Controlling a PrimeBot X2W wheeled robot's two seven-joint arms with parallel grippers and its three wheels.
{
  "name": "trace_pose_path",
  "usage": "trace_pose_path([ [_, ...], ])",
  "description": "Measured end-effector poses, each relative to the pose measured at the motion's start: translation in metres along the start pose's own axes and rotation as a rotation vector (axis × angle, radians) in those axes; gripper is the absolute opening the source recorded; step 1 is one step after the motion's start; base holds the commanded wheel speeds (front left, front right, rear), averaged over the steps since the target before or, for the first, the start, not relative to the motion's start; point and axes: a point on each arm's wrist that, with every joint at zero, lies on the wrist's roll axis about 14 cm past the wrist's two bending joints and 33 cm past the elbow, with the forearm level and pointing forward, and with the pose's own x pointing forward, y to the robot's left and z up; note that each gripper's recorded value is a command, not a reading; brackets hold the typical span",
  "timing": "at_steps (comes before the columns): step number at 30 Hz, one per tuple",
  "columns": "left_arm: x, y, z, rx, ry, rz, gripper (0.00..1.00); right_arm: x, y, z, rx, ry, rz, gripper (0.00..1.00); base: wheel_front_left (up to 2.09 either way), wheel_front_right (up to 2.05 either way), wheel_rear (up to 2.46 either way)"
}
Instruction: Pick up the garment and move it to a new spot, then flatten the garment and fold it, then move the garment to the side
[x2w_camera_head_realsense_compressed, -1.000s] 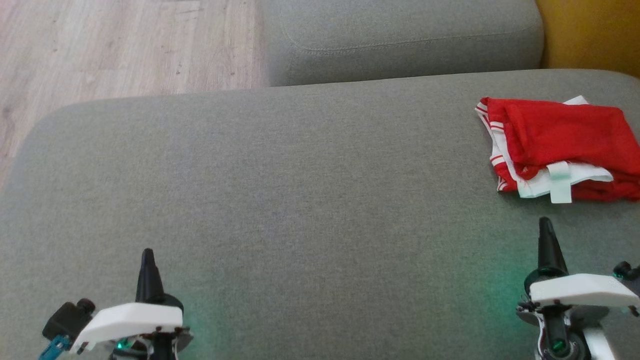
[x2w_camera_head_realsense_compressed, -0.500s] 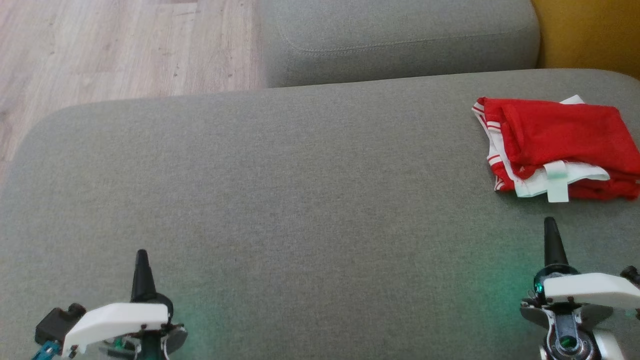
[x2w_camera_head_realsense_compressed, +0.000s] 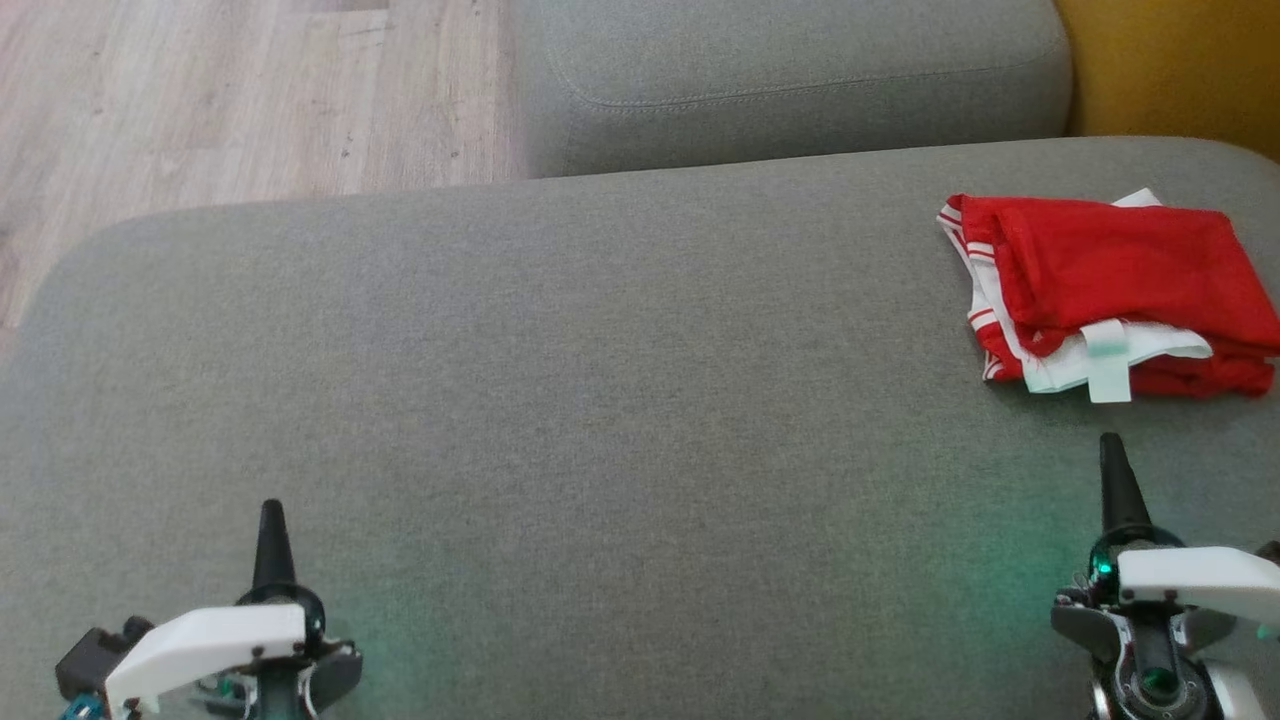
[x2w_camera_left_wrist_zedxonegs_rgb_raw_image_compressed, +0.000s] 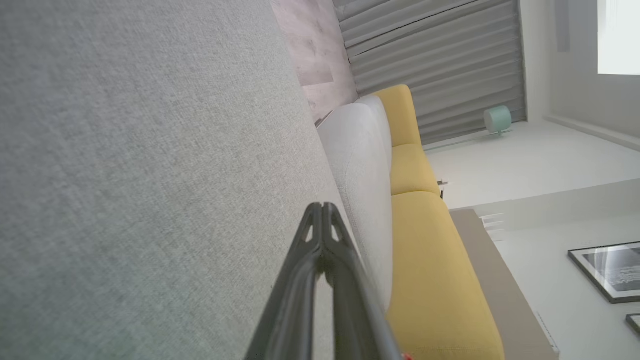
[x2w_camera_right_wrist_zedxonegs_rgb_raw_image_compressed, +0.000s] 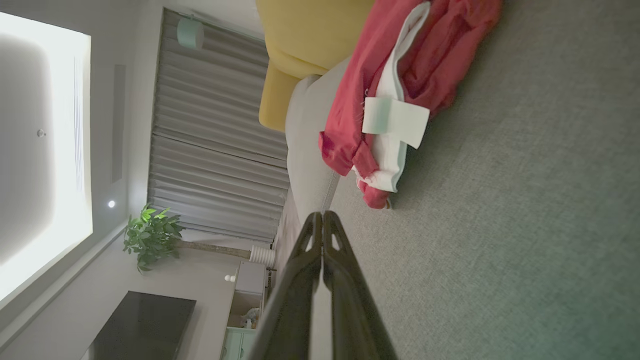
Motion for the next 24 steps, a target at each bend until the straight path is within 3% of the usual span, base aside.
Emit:
trace_pose_path([
  [24,0.004,-0.013,0.01,-0.23,0.0,-0.061,0.0,-0.002,0.007,0.011,0.265,-0.015,0.037,0.0,0.0,0.0,0.0],
])
